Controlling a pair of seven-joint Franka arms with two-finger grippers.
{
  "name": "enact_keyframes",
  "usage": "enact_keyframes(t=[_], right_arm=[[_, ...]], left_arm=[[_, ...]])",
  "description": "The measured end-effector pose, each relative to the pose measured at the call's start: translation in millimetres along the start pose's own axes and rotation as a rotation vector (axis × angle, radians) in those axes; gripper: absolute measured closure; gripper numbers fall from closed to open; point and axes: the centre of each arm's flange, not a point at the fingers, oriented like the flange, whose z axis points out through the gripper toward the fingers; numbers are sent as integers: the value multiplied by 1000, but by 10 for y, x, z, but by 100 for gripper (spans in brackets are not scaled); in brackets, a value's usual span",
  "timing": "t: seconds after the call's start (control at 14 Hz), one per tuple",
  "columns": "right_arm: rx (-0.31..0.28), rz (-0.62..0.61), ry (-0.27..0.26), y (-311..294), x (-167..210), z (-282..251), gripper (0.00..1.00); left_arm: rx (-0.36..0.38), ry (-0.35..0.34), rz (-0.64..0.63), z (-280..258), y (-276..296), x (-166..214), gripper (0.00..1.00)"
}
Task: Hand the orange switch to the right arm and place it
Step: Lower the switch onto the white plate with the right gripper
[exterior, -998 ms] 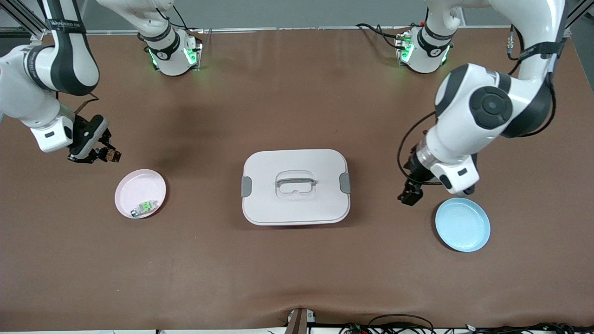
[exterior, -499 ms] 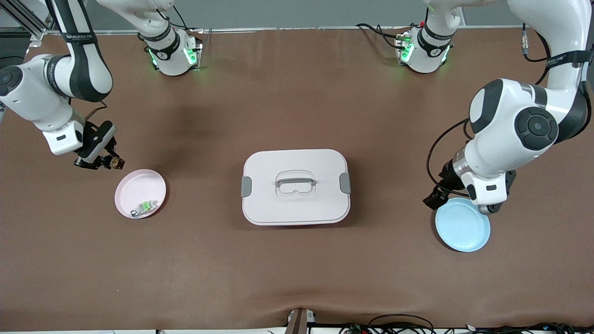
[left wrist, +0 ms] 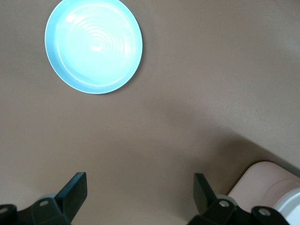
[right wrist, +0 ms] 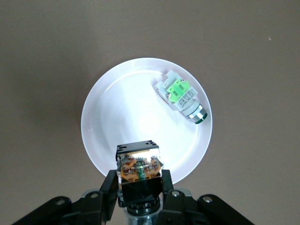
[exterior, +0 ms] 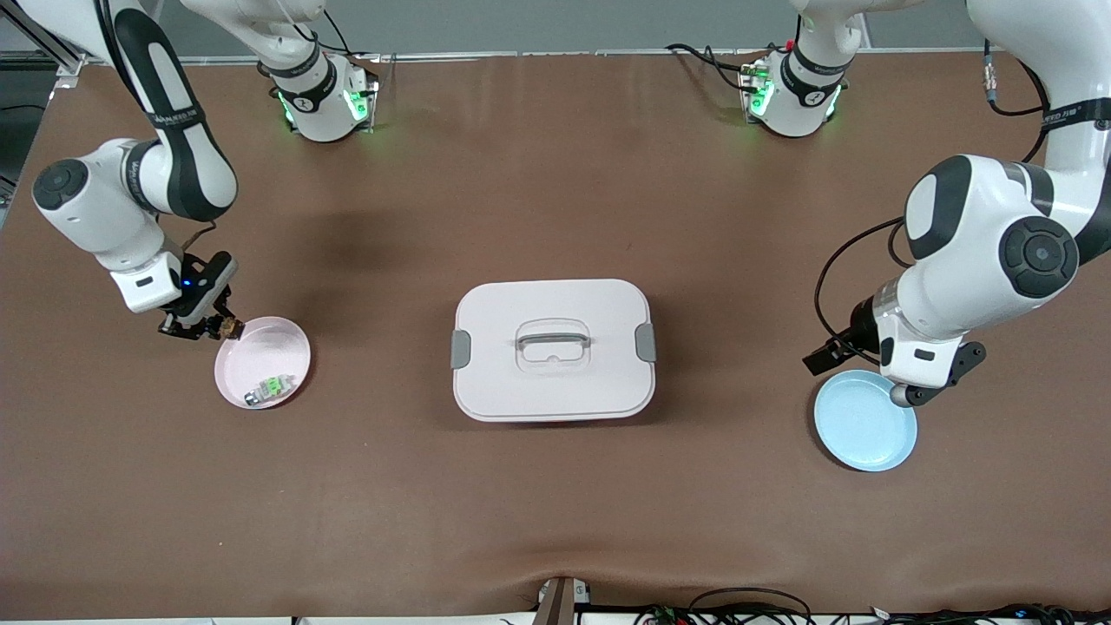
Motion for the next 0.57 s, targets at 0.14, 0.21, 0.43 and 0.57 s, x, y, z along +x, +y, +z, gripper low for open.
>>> enact_keyframes(t=[0.14,0.21,0.43,0.57], right_arm=[[-6,-10,-1,-18,27,130,59],[-8,-14,-2,-26,41,182,59],[-9,-27,-3,-60,86,320,59],[-9,-37,-4,-79,95,402,59]], left_arm=[[0,0,36,-1,-12,10,0],[0,0,68,-2,-11,9,0],[-1,1,179,-8,-11,10,0],[-3,7,257,-43,-15,14,0]])
